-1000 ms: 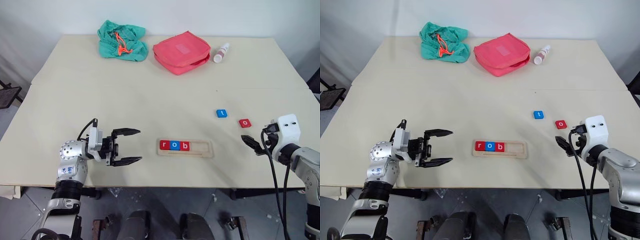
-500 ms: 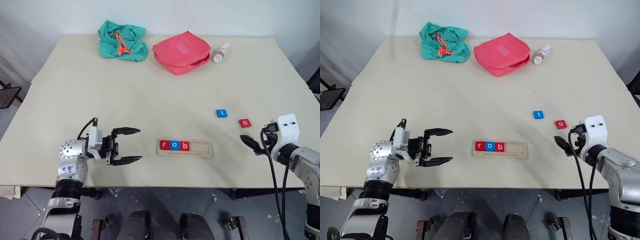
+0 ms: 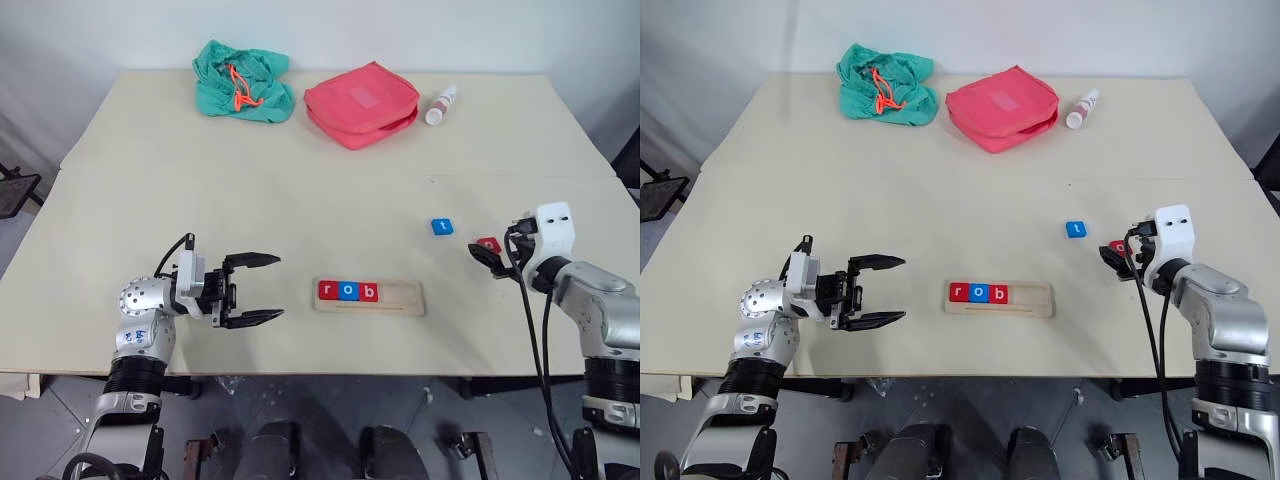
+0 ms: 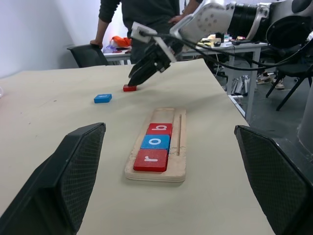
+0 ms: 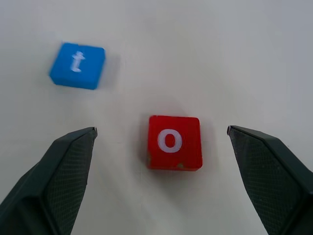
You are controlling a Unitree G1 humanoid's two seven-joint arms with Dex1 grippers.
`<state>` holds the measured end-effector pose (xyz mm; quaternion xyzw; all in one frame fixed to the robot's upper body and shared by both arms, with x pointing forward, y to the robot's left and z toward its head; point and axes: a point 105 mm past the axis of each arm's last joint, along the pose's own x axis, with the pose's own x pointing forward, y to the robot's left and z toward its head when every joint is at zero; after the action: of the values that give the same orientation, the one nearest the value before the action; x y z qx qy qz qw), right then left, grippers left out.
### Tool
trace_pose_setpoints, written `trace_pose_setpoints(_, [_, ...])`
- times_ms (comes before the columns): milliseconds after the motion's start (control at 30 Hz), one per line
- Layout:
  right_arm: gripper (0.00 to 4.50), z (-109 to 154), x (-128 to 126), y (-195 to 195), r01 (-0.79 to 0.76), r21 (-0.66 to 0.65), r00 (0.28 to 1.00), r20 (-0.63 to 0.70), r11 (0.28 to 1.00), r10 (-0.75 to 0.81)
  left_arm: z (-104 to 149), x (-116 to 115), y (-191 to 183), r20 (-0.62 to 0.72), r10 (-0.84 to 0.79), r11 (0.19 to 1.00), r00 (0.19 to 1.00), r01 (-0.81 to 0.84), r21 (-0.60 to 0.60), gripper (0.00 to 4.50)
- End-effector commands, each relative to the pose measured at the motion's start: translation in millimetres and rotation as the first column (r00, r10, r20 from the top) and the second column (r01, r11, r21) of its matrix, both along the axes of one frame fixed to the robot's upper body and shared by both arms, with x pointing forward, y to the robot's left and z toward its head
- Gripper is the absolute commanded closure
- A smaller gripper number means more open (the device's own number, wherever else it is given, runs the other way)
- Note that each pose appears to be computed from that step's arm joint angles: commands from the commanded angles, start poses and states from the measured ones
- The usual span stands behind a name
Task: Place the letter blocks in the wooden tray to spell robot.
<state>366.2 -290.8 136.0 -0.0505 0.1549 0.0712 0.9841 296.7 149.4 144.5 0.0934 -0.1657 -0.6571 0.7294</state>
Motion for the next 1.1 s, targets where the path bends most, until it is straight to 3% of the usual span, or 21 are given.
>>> trace_pose_setpoints(33, [0.04, 5, 4, 0, -0.003, -0.013, 1.0, 0.029, 1.0, 0.003, 8, -3, 4, 0.045, 0.003, 1.0, 0.999, -0.003, 0.001, 0.0])
trace_pose_setpoints(133, [0.04, -5, 6, 2, -0.014, 0.005, 1.0, 0.0, 1.0, 0.014, 7, -5, 6, 0.043, 0.013, 1.0, 0.999, -0.013, 0.003, 0.0])
trace_pose_setpoints(200, [0.41, -9, 6, 2, -0.013, 0.011, 1.0, -0.008, 1.0, 0.013, 8, -4, 6, 0.043, 0.016, 1.0, 0.999, -0.016, 0.002, 0.0])
trace_pose_setpoints(267, [0.93, -10, 7, 2, -0.014, 0.012, 1.0, -0.009, 1.0, 0.015, 8, -4, 6, 0.043, 0.016, 1.0, 0.999, -0.016, 0.001, 0.0])
trace_pose_setpoints(467, [3.06, -16, 8, 6, -0.011, 0.026, 1.0, -0.012, 1.0, 0.011, 8, -4, 5, 0.04, 0.01, 1.0, 0.999, -0.01, 0.002, 0.0])
trace_pose_setpoints(633, [3.05, 2, 3, 11, 0.003, 0.036, 0.999, 0.053, 0.999, -0.005, 7, -4, 4, 0.04, 0.004, 1.0, 0.999, -0.004, 0.001, 0.0])
trace_pose_setpoints(833, [3.05, 18, -24, 37, -0.046, 0.032, 0.995, 0.091, 0.998, 0.043, 7, -5, 4, 0.038, -0.002, 1.0, 0.999, 0.002, 0.003, 0.0])
trace_pose_setpoints(967, [3.05, 16, -63, 60, -0.05, 0.039, 0.996, 0.075, 0.998, 0.047, 5, -6, 5, 0.026, -0.019, 1.0, 0.999, 0.019, 0.005, 0.0])
trace_pose_setpoints(1100, [3.05, 4, -86, 67, -0.027, 0.044, 0.999, 0.031, 0.999, 0.025, 7, -5, 8, 0.023, -0.027, 1.0, 0.999, 0.026, 0.011, 0.0])
